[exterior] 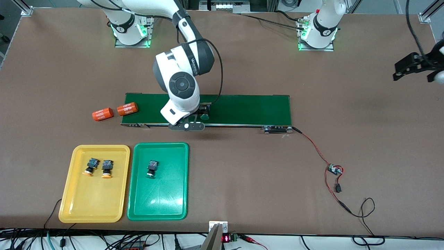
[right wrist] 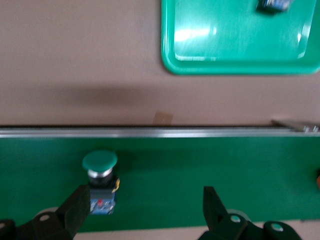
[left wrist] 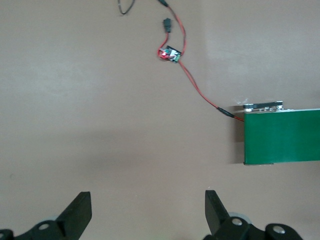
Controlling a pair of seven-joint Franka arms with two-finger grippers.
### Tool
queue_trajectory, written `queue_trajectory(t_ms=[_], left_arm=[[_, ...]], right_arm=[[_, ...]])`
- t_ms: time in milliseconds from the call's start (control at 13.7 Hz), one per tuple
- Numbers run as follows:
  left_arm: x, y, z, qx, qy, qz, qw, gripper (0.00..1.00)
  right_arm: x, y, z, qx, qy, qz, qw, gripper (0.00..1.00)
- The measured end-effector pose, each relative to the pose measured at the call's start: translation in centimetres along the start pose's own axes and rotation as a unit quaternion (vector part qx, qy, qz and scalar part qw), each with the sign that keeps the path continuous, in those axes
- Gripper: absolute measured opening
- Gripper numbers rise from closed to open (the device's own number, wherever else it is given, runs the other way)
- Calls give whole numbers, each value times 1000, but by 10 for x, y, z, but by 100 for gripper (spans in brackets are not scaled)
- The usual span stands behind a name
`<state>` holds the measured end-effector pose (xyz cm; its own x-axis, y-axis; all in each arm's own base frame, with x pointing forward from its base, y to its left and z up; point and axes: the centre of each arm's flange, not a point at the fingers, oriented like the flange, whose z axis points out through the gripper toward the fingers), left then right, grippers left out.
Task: Sort buttons by color to trays
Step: 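Return the right gripper to the belt and grasp the second green button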
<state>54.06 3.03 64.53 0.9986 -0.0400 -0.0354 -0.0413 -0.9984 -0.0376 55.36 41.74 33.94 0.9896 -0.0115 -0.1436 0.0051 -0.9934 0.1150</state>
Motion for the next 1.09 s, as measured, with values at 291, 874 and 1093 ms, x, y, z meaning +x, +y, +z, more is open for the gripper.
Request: queue_trajectory(t_ms=[291,874,1093], left_arm=[[1,-1,3,0,-3,-1,1000,100],[6,2,4,0,6,3,1000,100],[1,7,-8,2,17,6,1000,100]], right_arm=[[-24,-15,24,-11,-11,12,1000,100],[-27,-6,61,-3,7,32,999,100],[-29,-1,68,2,1,40,999,100]])
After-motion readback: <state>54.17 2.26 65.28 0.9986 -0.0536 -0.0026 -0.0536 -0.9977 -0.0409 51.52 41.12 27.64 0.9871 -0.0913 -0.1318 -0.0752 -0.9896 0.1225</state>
